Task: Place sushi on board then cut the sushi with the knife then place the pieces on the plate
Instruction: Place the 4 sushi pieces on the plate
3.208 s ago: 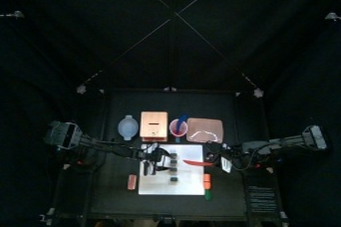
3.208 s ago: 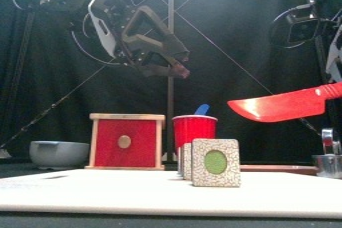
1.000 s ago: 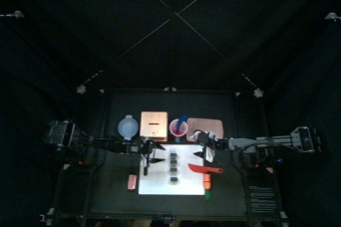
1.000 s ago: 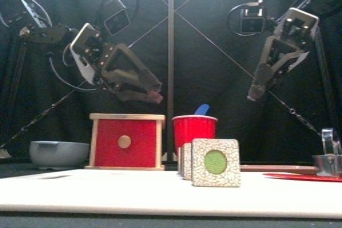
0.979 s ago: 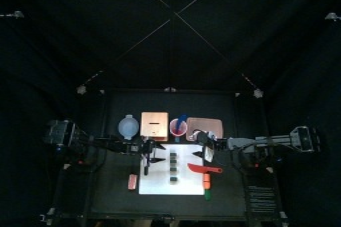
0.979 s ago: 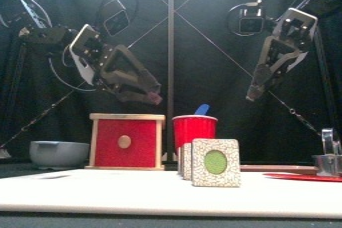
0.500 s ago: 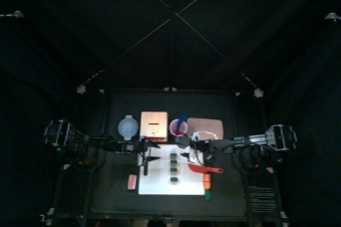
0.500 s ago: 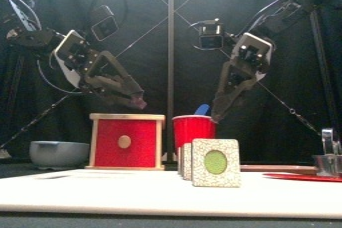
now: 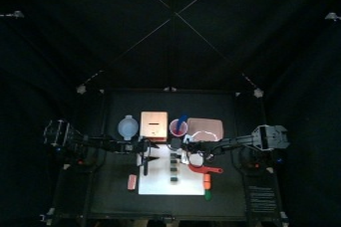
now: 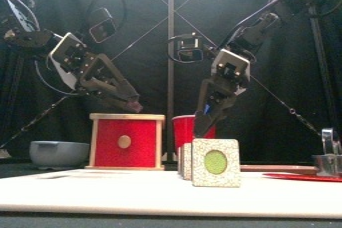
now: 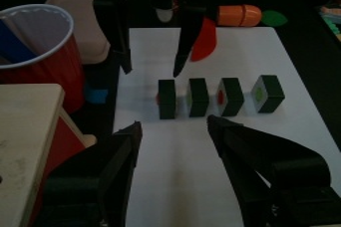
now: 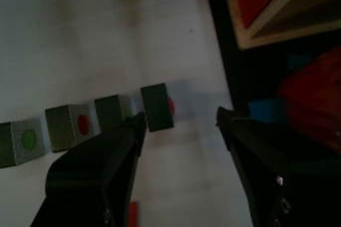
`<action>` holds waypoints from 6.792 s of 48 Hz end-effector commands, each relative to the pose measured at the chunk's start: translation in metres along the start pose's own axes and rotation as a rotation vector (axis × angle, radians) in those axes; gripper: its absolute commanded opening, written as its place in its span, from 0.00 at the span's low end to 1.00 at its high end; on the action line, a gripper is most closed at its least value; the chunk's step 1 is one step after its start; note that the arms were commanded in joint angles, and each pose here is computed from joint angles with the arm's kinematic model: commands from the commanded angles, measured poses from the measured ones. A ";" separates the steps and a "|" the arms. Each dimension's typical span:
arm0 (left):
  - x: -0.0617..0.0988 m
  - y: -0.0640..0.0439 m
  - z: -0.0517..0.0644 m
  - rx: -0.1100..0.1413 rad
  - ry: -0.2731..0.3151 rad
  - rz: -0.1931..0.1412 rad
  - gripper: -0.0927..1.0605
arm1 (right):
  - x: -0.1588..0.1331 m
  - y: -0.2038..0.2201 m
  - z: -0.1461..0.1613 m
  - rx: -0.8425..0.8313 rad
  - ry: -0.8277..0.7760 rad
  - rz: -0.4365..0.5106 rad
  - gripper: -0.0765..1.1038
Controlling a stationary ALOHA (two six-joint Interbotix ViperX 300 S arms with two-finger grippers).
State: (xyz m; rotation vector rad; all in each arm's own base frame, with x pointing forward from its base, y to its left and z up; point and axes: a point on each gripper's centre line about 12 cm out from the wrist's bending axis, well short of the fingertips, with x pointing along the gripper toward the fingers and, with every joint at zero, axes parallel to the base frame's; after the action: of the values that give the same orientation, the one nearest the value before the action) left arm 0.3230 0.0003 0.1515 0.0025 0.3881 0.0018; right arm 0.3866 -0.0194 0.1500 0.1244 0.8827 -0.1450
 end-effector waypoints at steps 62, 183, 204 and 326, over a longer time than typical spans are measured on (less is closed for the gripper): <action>0.001 0.001 0.002 -0.006 0.008 0.003 0.86 | -0.027 -0.005 0.003 0.063 0.040 -0.023 0.56; 0.004 0.002 -0.003 -0.017 0.026 0.009 0.86 | 0.000 0.042 0.008 0.110 -0.042 0.114 0.74; 0.004 0.002 -0.003 -0.015 0.028 0.009 0.86 | 0.025 0.043 0.001 0.077 0.006 0.098 0.71; 0.005 0.003 -0.001 -0.042 0.022 0.023 0.86 | -0.059 0.028 -0.015 0.115 -0.098 0.125 0.76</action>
State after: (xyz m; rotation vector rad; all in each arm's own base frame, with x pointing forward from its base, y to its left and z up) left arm 0.3222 0.0030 0.1414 -0.0344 0.4356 0.0306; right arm 0.3315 0.0088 0.1769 0.2794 0.8081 -0.1099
